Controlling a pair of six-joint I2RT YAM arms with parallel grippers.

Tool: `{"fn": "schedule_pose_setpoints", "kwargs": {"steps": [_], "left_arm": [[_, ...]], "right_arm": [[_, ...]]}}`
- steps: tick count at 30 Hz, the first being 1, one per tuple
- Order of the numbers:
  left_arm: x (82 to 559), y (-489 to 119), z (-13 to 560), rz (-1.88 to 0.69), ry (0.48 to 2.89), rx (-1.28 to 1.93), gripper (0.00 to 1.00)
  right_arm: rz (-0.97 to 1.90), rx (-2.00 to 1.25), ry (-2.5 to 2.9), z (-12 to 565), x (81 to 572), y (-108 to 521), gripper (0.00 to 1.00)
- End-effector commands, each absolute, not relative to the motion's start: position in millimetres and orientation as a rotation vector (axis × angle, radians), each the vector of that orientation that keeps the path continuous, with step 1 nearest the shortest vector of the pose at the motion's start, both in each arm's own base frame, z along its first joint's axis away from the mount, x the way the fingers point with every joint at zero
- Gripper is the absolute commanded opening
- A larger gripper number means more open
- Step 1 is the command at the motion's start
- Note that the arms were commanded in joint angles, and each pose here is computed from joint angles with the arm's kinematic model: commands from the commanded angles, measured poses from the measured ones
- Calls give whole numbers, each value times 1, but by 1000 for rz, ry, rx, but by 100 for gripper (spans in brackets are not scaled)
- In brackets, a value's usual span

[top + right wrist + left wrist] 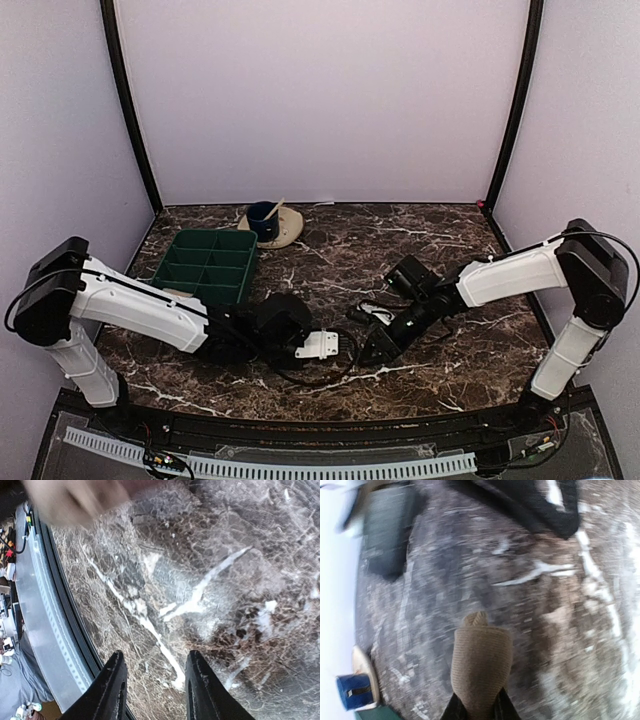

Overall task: Roll the socks
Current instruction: Pick up the sock from the center of the board, then move the storage box to the center of the board.

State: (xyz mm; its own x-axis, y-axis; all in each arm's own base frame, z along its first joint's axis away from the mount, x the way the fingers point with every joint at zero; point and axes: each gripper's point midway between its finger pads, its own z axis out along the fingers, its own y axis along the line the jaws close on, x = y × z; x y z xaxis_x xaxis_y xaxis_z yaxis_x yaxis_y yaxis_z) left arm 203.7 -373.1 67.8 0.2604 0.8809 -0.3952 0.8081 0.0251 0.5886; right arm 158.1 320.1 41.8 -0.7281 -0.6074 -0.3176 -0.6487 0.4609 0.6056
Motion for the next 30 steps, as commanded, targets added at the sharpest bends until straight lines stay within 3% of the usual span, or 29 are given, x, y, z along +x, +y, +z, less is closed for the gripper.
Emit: {"fn": "schedule_pose_setpoints", "kwargs": {"steps": [1,12,24,30], "left_arm": [[232,-342,108,258,1552,1679,0],[271,-276,152,428,1626,1520,0],[292,-229,178,540,1670,1399,0],[297,-212,194,587,1686,1318,0]], "right_arm": [[1103,-1080,2580,54,175,326,37],[1050,-1029,2459,76,221,360,37],[1128,-766,2359,113,320,469,38],[1173,-680,2353,117,341,521,39]]}}
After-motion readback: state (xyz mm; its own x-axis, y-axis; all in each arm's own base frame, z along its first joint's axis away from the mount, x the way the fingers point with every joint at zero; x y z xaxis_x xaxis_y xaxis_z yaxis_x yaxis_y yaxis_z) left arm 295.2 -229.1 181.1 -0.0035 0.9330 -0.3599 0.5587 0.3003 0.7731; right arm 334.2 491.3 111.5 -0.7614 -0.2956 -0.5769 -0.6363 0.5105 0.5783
